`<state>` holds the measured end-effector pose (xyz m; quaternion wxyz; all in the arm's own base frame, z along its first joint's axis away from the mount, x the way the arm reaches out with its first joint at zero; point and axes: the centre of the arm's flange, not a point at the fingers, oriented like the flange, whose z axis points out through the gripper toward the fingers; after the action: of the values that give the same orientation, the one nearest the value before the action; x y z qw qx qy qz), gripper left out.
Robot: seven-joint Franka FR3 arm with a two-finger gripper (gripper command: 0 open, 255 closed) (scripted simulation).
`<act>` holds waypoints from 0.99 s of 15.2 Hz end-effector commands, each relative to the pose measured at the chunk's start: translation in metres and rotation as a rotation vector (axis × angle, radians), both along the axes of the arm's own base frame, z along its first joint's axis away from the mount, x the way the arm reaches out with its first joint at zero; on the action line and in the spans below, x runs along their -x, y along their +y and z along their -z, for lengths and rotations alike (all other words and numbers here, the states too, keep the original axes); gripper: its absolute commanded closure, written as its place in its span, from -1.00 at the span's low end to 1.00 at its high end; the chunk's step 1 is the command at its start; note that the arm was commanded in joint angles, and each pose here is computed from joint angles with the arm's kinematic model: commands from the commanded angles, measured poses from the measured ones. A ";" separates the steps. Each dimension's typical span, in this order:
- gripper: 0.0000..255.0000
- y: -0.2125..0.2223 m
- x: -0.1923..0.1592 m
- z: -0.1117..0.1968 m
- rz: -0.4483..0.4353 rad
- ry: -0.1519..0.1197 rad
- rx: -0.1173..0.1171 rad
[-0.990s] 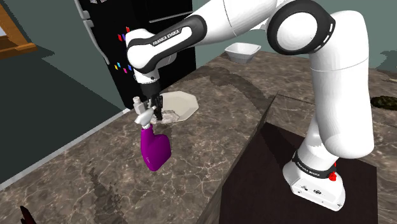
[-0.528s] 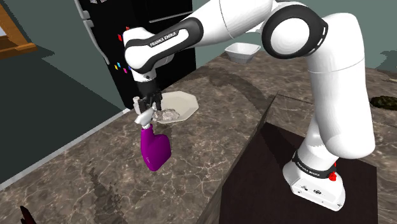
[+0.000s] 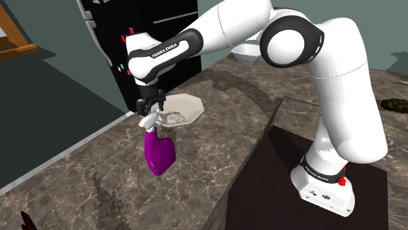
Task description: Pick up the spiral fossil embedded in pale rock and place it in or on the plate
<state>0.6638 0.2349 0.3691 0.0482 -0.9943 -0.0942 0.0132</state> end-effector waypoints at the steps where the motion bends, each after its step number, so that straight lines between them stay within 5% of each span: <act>1: -1.00 0.001 0.000 0.011 0.003 -0.001 0.000; 11: -1.00 0.001 0.000 0.019 0.003 -0.001 0.000; 12: 1.00 0.001 0.000 0.019 0.002 -0.001 0.000; 15: 1.00 0.001 -0.003 0.021 0.002 -0.001 0.000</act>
<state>0.6708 0.2259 0.3612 0.0358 -0.9951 -0.0924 -0.0027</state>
